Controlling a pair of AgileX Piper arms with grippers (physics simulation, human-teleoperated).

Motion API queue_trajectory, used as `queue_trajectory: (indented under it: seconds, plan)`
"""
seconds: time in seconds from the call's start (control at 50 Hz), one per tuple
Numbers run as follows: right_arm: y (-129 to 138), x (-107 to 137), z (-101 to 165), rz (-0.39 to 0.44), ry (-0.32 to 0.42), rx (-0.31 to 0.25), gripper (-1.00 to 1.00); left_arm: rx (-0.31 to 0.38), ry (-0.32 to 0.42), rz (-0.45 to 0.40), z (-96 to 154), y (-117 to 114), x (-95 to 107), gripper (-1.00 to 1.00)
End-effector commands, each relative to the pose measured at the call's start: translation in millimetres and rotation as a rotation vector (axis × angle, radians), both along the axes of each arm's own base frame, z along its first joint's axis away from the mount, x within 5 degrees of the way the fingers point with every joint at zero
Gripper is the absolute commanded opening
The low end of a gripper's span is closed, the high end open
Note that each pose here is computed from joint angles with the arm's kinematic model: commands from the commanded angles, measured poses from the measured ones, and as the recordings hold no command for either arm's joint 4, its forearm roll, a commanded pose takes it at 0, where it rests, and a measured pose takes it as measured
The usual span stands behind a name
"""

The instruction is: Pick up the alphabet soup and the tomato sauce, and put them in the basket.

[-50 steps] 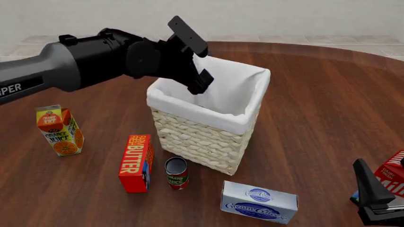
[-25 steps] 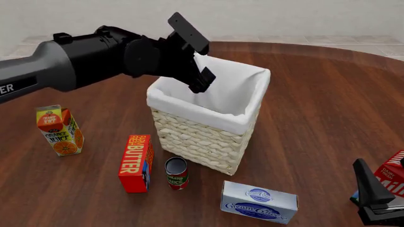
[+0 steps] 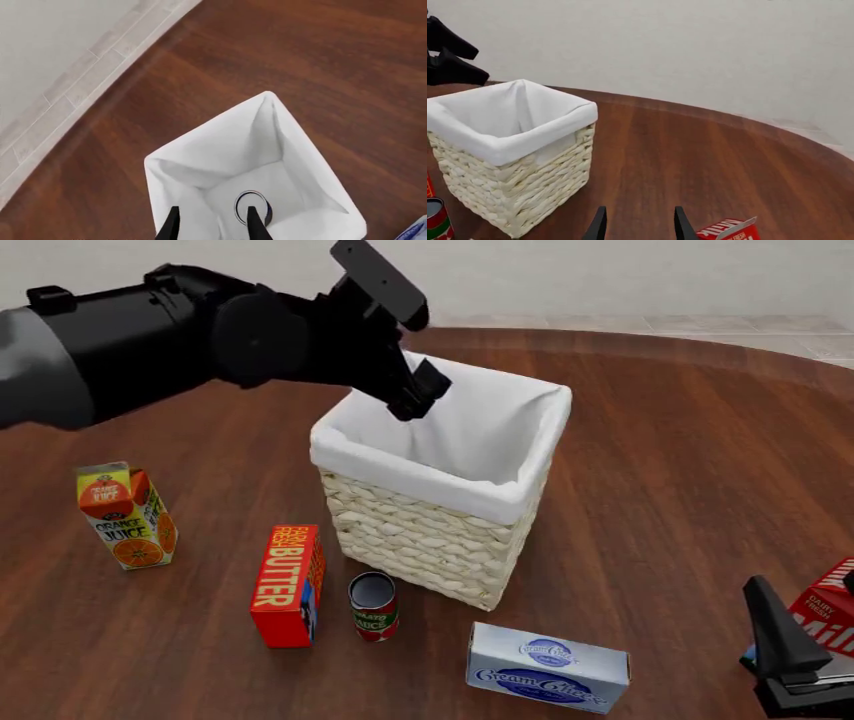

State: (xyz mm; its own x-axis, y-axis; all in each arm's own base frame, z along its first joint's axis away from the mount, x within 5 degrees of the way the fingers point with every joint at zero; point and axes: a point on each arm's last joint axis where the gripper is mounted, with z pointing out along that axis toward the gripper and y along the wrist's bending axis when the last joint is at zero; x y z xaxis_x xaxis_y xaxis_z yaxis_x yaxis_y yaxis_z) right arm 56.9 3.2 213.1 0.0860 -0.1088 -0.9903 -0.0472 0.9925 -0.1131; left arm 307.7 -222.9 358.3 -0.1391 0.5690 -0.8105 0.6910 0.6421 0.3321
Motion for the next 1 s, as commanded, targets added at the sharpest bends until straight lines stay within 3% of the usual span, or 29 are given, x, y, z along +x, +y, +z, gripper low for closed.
queue_trajectory:
  seconds: [0.02, 1.0]
  plan:
    - [0, 0, 0, 0.004, -0.001, -0.01, 1.0, -0.003, -0.014, -0.004, 14, 9, -13, 1.0]
    - [0, -1, 0, 0.004, -0.01, -0.023, 1.0, -0.044, 0.043, -0.077, 36, 19, -84, 1.0]
